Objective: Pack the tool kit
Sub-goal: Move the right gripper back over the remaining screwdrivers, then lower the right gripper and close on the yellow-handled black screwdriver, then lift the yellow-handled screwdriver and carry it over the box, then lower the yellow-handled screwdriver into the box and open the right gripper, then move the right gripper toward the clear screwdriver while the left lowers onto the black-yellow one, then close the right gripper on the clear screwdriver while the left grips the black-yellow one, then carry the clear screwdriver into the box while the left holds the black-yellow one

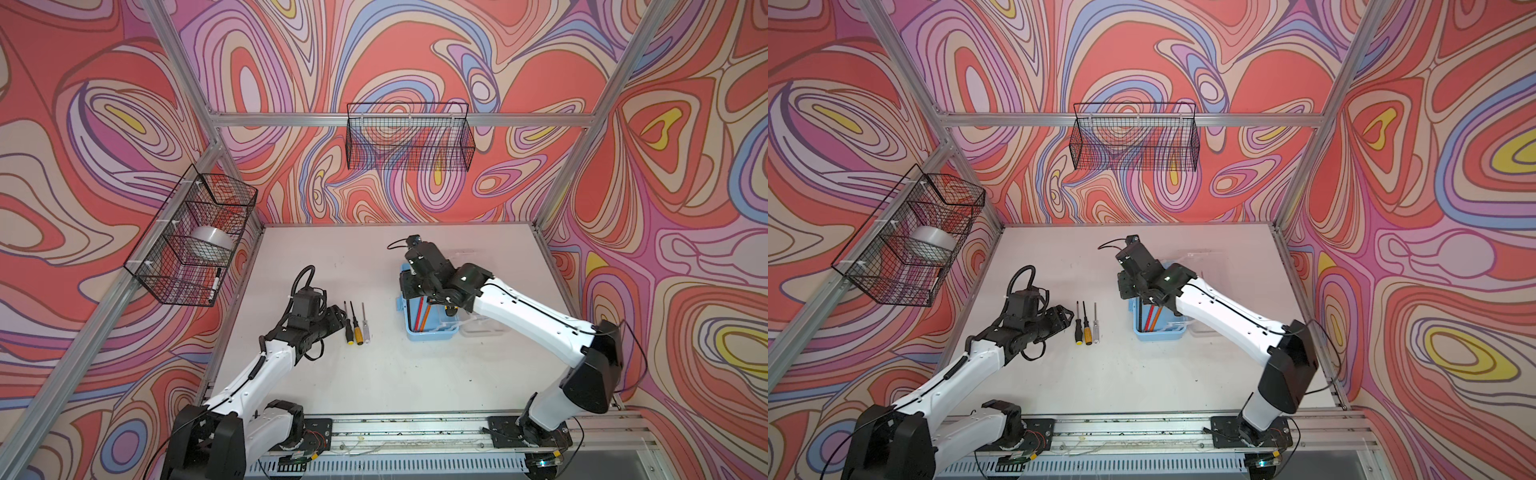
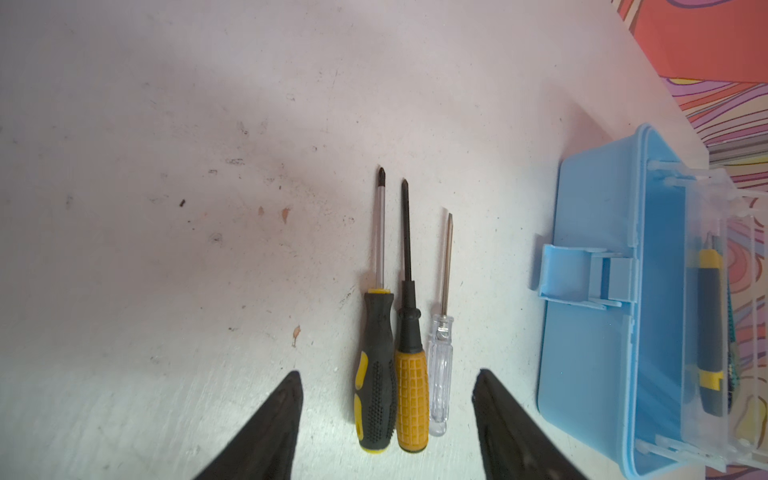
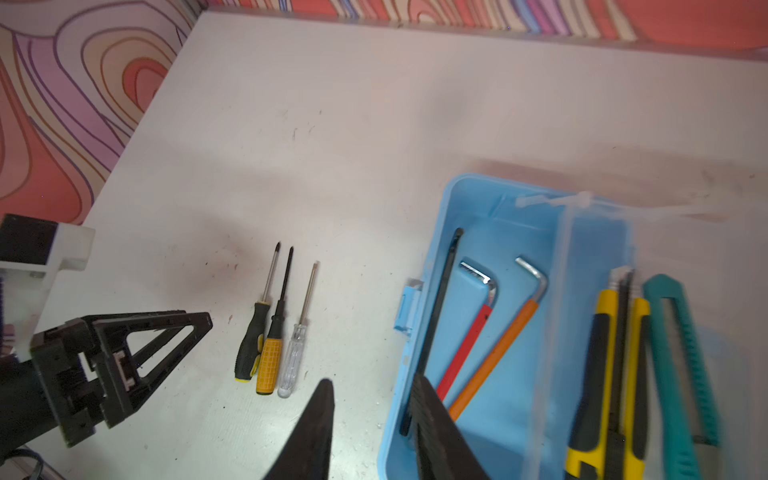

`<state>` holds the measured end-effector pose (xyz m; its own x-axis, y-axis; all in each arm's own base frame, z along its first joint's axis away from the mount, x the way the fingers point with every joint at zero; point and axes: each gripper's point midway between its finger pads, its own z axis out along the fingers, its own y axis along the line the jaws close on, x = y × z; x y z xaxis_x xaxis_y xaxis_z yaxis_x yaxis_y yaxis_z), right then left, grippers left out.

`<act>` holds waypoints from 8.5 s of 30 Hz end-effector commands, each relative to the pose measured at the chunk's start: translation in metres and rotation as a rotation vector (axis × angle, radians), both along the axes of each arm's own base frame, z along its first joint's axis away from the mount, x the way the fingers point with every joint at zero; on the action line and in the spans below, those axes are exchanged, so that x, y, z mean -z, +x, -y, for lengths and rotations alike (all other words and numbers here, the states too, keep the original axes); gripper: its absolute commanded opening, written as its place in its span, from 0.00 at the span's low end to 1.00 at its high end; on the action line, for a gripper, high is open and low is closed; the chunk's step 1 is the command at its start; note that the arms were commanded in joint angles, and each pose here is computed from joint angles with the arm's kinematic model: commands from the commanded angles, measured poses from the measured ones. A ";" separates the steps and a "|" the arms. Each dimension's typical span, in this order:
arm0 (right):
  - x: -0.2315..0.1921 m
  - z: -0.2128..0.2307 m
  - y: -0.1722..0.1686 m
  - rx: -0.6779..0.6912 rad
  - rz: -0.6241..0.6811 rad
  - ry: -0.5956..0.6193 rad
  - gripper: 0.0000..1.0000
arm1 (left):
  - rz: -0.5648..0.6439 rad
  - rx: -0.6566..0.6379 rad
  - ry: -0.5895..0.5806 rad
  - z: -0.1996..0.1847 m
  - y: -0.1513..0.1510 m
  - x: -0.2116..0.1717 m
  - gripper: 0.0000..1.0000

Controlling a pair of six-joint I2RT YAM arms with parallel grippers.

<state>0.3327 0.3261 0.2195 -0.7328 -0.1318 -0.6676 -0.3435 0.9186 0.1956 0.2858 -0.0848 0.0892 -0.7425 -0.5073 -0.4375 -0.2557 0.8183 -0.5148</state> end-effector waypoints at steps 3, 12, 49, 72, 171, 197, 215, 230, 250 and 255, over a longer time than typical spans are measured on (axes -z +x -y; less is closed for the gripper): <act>0.053 -0.067 -0.012 -0.106 -0.119 0.047 0.26 | -0.101 -0.097 -0.015 -0.024 -0.031 0.028 0.69; 0.120 -0.121 -0.036 -0.221 -0.238 -0.004 0.31 | -0.106 -0.118 -0.043 -0.032 -0.048 0.034 0.73; 0.205 -0.127 -0.051 -0.218 -0.333 -0.165 0.30 | -0.113 -0.093 -0.044 -0.029 -0.045 0.043 0.71; 0.147 -0.121 -0.046 -0.219 -0.231 -0.113 0.00 | -0.094 -0.073 -0.068 -0.022 -0.020 0.042 0.69; 0.021 0.042 -0.014 -0.001 -0.046 -0.027 0.40 | -0.228 0.032 0.243 0.003 -0.007 0.065 0.48; 0.182 -0.095 -0.039 -0.233 -0.273 -0.190 0.37 | -0.179 0.035 0.204 0.005 -0.013 0.063 0.46; 0.205 -0.097 -0.043 -0.233 -0.325 -0.206 0.20 | -0.186 0.038 0.207 0.007 -0.009 0.065 0.41; 0.083 -0.038 -0.046 -0.146 -0.122 -0.174 0.00 | -0.194 0.051 0.191 0.014 0.002 0.068 0.37; 0.046 0.259 0.004 0.453 -0.081 -0.321 0.00 | -0.203 0.078 0.141 0.029 0.009 0.069 0.16; 0.048 0.277 0.003 0.507 -0.077 -0.394 0.00 | -0.204 0.080 0.156 0.027 0.008 0.068 0.11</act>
